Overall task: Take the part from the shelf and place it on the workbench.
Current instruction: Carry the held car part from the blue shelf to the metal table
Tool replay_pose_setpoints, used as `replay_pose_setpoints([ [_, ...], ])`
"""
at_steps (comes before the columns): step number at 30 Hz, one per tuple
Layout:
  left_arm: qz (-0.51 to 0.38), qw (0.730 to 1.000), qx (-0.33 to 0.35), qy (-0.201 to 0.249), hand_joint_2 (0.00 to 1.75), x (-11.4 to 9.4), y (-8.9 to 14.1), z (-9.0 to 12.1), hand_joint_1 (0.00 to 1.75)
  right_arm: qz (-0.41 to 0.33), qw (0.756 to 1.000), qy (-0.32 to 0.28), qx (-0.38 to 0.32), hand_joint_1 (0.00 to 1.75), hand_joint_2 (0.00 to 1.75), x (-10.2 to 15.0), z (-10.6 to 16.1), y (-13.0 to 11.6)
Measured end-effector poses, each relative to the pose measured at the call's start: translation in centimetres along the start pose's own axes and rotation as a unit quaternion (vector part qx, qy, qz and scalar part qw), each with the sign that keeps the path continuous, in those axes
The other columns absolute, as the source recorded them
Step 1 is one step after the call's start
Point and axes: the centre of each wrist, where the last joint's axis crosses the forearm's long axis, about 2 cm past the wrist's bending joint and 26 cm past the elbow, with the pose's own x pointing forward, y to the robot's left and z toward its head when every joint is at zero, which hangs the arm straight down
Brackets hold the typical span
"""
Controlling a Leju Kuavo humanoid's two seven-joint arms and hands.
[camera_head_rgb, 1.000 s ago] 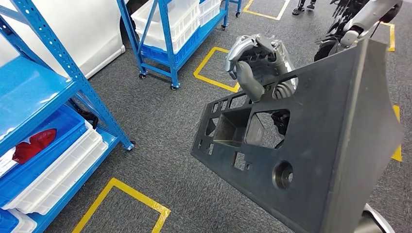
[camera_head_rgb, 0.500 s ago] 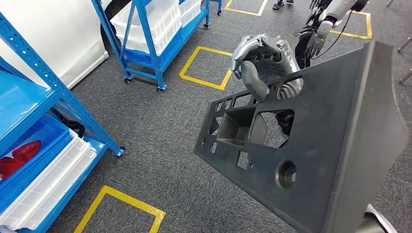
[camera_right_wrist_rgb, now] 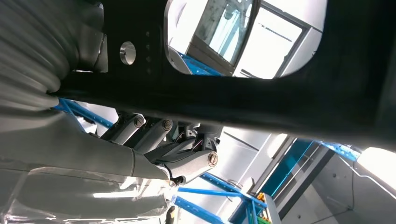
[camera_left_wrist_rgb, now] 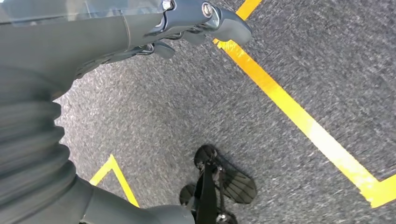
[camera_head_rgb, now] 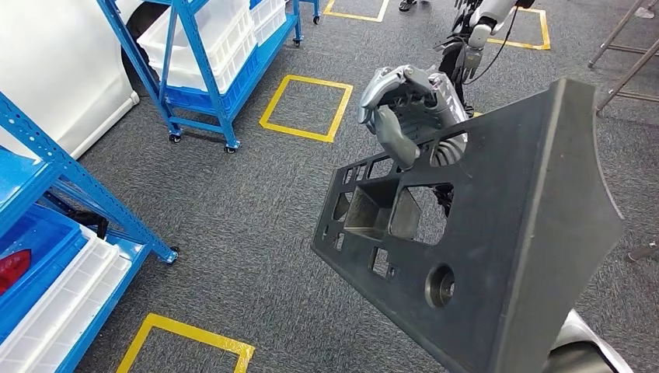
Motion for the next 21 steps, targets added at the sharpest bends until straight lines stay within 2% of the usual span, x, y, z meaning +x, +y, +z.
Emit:
replay_pose_setpoints([
  [9, -0.008, 1.000, -0.012, -0.016, 1.75, 0.2, -0.2, 0.0, 0.00, 0.002, 1.000, 0.004, 0.005, 1.75, 1.75, 0.3, 0.2, 0.0],
  [21, -0.014, 0.999, -0.023, -0.022, 1.75, 1.2, -0.4, -0.3, 0.00, 0.008, 1.000, 0.006, 0.015, 1.75, 1.75, 0.8, -1.3, -0.4],
])
